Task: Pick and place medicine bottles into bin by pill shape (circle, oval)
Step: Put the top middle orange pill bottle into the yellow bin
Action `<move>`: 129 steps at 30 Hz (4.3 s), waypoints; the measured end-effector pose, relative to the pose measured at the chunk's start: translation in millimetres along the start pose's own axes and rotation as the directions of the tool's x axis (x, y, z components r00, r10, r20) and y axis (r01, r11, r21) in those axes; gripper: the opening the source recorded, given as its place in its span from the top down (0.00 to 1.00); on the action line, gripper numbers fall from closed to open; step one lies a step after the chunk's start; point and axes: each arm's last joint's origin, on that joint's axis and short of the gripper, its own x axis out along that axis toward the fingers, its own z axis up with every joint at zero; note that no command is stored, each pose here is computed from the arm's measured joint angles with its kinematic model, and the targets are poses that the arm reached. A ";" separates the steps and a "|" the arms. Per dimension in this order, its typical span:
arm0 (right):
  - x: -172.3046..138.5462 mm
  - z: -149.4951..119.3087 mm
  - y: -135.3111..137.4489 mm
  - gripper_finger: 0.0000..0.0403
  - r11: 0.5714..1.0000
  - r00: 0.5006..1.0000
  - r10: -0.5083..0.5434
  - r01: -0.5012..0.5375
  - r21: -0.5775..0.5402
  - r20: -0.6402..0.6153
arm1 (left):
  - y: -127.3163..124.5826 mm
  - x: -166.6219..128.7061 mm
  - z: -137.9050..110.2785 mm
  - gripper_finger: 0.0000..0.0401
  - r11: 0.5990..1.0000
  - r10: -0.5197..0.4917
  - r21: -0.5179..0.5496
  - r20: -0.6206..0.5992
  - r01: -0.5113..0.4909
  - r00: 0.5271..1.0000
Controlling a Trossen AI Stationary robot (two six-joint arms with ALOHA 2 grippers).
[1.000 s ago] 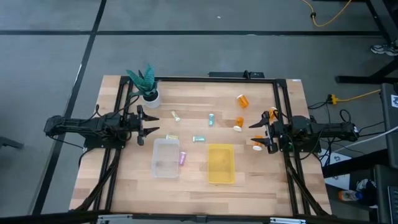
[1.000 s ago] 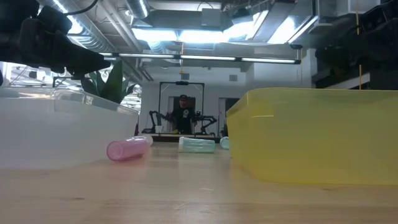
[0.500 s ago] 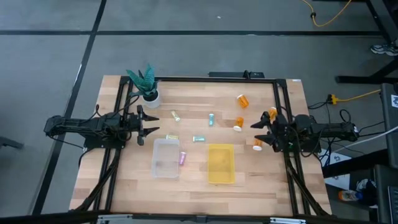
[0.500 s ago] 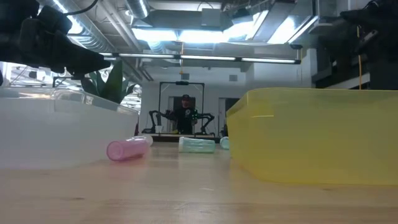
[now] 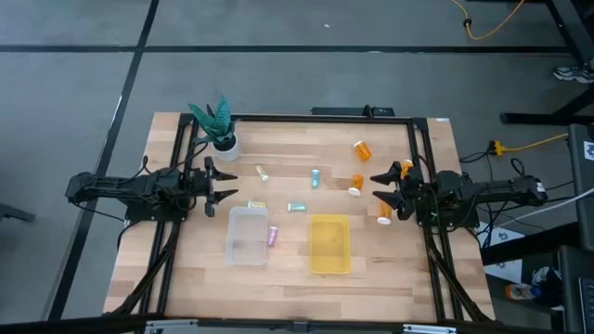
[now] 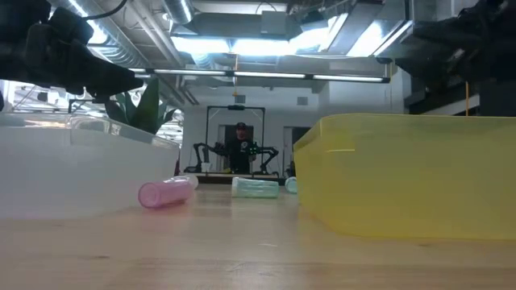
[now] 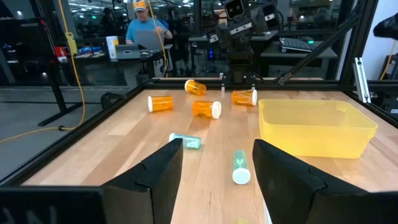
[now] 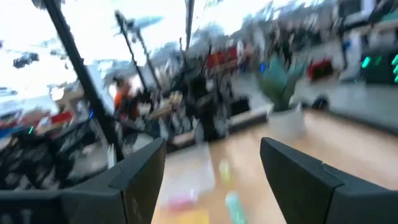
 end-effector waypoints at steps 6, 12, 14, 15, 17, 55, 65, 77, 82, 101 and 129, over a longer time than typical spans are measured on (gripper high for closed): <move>15.7 10.9 5.2 0.34 0.997 0.997 0.005 0.002 -0.082 0.076 | 0.0 0.0 0.1 0.53 1.000 0.000 0.000 0.001 0.000 1.000; 47.2 21.4 13.4 0.34 0.990 1.000 -0.017 0.014 -0.143 -0.020 | 0.0 0.0 0.1 0.53 1.000 0.000 0.000 0.001 0.000 1.000; 57.5 22.1 15.1 0.34 0.985 0.998 -0.026 0.017 -0.171 -0.054 | 0.0 0.0 0.2 0.53 1.000 0.000 0.000 0.001 0.000 1.000; 62.2 23.2 16.1 0.34 0.984 0.998 -0.029 0.017 -0.180 -0.062 | 0.0 0.0 0.2 0.53 1.000 0.000 0.000 0.001 0.000 1.000; 70.2 25.0 17.8 0.34 0.983 0.997 -0.033 0.019 -0.182 -0.074 | 0.0 0.0 0.1 0.53 1.000 0.000 0.000 0.001 0.000 1.000; 69.3 56.4 -28.5 0.34 0.191 0.161 -0.759 0.981 0.020 -0.630 | 0.1 -0.1 2.6 0.53 1.000 0.001 -0.004 0.026 -0.001 1.000; 96.6 45.3 -89.8 0.34 0.293 0.140 -0.742 0.947 -0.129 -0.656 | 0.2 0.0 2.5 0.53 1.000 0.003 -0.003 0.025 -0.003 1.000; 106.4 18.8 -148.1 0.34 0.416 0.092 -0.704 0.857 -0.304 -0.704 | 1.1 -0.1 2.3 0.53 0.998 0.037 0.044 0.023 -0.038 0.999; 105.4 8.4 -162.9 0.34 0.442 0.063 -0.686 0.827 -0.346 -0.725 | 1.5 -0.1 2.3 0.53 0.998 0.049 0.042 0.023 -0.050 0.999; 104.5 -16.8 -180.9 0.43 0.426 -0.014 -0.652 0.821 -0.381 -0.758 | 1.4 -0.1 2.3 0.53 0.998 0.049 0.042 0.022 -0.050 0.999; 143.2 30.0 15.5 0.56 0.922 0.665 -0.344 0.374 -0.103 -0.663 | 1.5 -0.1 2.1 0.53 0.998 0.049 0.046 0.021 -0.050 0.999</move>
